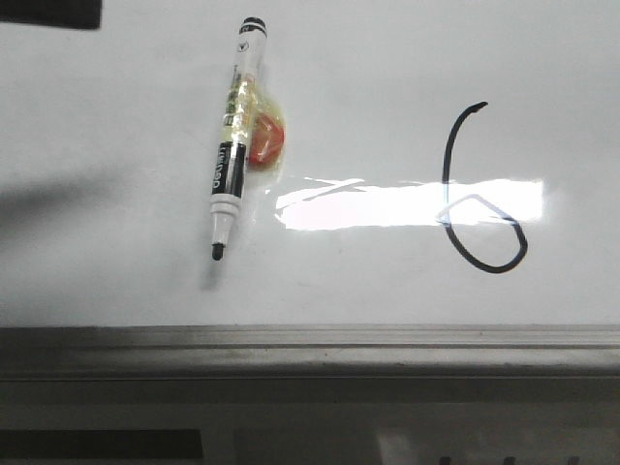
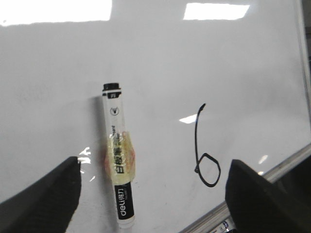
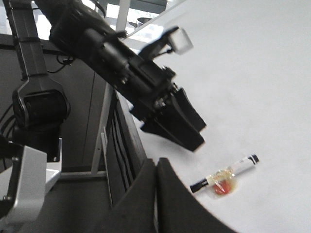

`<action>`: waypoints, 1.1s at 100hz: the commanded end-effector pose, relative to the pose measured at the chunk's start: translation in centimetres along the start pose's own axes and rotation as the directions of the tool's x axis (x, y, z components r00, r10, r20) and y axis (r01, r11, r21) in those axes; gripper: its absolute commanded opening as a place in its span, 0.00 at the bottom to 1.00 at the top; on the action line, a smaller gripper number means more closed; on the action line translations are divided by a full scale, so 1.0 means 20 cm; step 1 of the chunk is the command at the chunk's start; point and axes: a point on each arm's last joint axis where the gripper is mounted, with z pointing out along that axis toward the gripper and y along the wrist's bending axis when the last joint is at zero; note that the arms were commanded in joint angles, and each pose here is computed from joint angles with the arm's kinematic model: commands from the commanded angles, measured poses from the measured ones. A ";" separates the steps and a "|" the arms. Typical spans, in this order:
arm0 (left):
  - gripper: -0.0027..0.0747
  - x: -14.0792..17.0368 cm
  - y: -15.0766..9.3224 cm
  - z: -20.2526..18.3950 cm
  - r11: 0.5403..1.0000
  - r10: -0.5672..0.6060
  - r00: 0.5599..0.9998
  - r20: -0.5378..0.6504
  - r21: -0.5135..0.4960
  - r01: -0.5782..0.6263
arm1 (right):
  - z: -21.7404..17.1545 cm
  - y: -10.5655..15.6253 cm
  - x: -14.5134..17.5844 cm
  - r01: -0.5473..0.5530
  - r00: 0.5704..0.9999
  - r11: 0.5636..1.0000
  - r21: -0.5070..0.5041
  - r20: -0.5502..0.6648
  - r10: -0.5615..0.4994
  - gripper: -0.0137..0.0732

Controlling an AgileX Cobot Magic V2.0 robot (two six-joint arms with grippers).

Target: Write number 6 on whiteboard

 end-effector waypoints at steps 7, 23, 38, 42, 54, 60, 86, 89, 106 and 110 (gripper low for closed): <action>0.53 -0.04 0.01 -0.17 0.996 0.004 0.996 0.092 0.088 -0.012 | -0.12 -0.04 -0.01 0.000 1.000 0.991 0.137 -0.026 0.003 0.09; 0.13 0.01 0.08 -0.28 0.994 -0.024 0.992 0.125 0.110 0.010 | -0.24 -0.05 0.04 0.034 0.997 0.967 0.252 -0.079 -0.015 0.09; 0.01 0.03 0.11 -0.33 0.992 -0.040 0.989 0.145 0.127 0.021 | -0.27 -0.05 0.07 0.064 0.991 0.962 0.264 -0.134 -0.029 0.09; 0.01 0.03 0.11 -0.34 0.990 -0.042 0.988 0.149 0.136 0.021 | -0.27 -0.04 0.08 0.060 0.988 0.965 0.257 -0.152 -0.022 0.08; 0.01 0.04 0.11 -0.34 0.988 -0.041 0.988 0.147 0.152 0.019 | -0.27 -0.04 0.09 0.059 0.984 0.967 0.249 -0.177 -0.015 0.08; 0.01 0.04 0.10 -0.34 0.986 -0.041 0.989 0.145 0.168 0.016 | -0.27 -0.04 0.09 0.059 0.984 0.967 0.249 -0.177 -0.015 0.08; 0.01 0.04 0.10 -0.34 0.985 -0.041 0.989 0.145 0.169 0.016 | -0.27 -0.04 0.09 0.059 0.984 0.967 0.249 -0.177 -0.015 0.08; 0.01 0.04 0.10 -0.34 0.985 -0.041 0.989 0.145 0.169 0.016 | -0.27 -0.04 0.09 0.059 0.984 0.967 0.249 -0.177 -0.015 0.08; 0.01 0.04 0.10 -0.34 0.985 -0.041 0.989 0.145 0.169 0.016 | -0.27 -0.04 0.09 0.059 0.984 0.967 0.249 -0.177 -0.015 0.08; 0.01 0.04 0.10 -0.34 0.985 -0.041 0.989 0.145 0.169 0.016 | -0.27 -0.04 0.09 0.059 0.984 0.967 0.249 -0.177 -0.015 0.08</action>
